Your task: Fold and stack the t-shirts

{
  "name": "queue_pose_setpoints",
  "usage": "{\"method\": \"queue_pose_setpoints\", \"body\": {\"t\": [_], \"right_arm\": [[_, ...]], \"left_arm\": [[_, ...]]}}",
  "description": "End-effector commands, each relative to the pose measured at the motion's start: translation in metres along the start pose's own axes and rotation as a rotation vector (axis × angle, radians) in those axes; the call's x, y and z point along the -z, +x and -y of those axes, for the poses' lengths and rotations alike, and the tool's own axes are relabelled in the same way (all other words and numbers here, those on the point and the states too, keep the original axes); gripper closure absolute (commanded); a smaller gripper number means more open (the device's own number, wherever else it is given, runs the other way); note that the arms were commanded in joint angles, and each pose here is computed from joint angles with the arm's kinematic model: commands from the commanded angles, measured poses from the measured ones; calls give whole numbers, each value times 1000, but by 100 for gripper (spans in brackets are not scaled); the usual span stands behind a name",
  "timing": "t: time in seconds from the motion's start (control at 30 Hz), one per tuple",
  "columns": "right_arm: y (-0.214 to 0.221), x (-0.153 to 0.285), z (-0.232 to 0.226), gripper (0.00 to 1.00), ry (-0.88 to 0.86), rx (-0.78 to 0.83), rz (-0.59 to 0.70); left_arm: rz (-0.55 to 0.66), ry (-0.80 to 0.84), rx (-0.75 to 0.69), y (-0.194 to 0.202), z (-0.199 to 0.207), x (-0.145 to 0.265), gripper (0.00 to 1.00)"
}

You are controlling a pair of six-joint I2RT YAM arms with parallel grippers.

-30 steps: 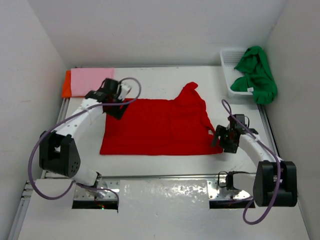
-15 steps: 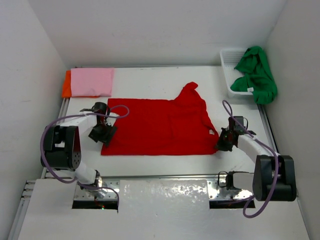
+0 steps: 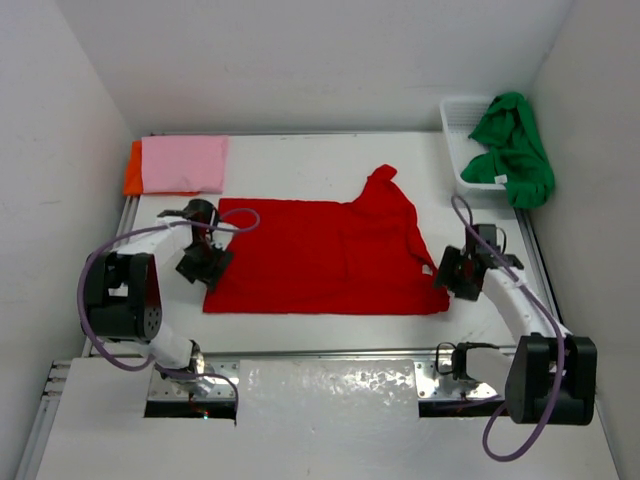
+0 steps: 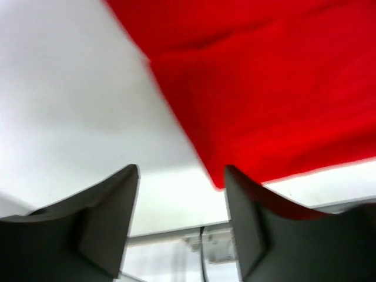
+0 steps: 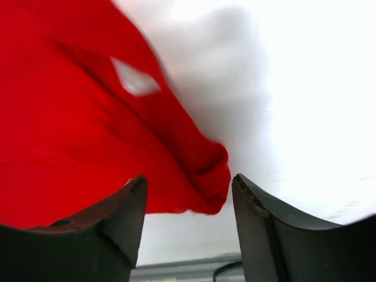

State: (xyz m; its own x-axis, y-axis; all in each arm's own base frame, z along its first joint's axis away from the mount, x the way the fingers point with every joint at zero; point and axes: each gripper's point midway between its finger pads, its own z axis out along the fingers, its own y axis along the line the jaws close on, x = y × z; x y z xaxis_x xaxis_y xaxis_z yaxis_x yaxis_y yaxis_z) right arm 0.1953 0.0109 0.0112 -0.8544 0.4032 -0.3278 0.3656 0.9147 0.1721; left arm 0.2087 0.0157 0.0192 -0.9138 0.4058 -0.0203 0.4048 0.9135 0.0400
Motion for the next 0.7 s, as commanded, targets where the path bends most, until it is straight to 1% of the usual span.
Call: {"method": "queue_pose_setpoints", "body": {"t": [0.0,0.07,0.1,0.13,0.17,0.2,0.23,0.27,0.3,0.33,0.37,0.4,0.43,0.47,0.5,0.53,0.57,0.6,0.67], "right_arm": [[-108,59,-28,44,-28,109,283],[-141,77,-49,49,-81,144,345],[-149,72,-65,52,-118,174,322],[-180,93,-90,54,-175,203,389],[-189,97,-112,56,-206,244,397],[-201,96,-125,57,-217,259,401],[-225,92,-146,57,-231,267,406],[-234,88,-162,56,-249,282,402],[-257,75,-182,55,-258,281,396],[-266,65,-192,53,-262,282,384],[-276,56,-202,51,-263,274,372],[-300,64,-218,48,-287,251,408],[-300,18,-220,47,-260,235,332],[-308,3,-225,46,-255,216,322],[-330,6,-236,46,-266,190,364],[-326,-39,-233,46,-229,176,304],[-331,-54,-232,46,-210,163,297],[-346,-56,-232,45,-180,144,334],[-345,-95,-219,42,-103,128,315]], "left_arm": [[159,-43,4,-53,-25,55,40],[243,-68,24,-81,-38,79,35],[295,-71,69,-92,-52,91,31],[392,-74,102,-121,-65,109,31],[426,-79,133,-131,-76,114,30],[446,-86,153,-141,-84,117,31],[451,-88,169,-158,-93,114,31],[452,-77,185,-167,-97,110,32],[489,-60,191,-183,-100,116,32],[462,-13,214,-193,-98,98,32],[464,17,226,-201,-98,92,33],[509,66,221,-218,-95,98,33],[492,104,248,-228,-93,81,33],[496,116,259,-234,-94,77,33],[514,122,263,-244,-97,78,33],[494,142,274,-248,-96,64,33],[494,147,275,-251,-97,60,33],[496,145,276,-254,-99,58,33],[486,143,279,-256,-101,48,33]]}}
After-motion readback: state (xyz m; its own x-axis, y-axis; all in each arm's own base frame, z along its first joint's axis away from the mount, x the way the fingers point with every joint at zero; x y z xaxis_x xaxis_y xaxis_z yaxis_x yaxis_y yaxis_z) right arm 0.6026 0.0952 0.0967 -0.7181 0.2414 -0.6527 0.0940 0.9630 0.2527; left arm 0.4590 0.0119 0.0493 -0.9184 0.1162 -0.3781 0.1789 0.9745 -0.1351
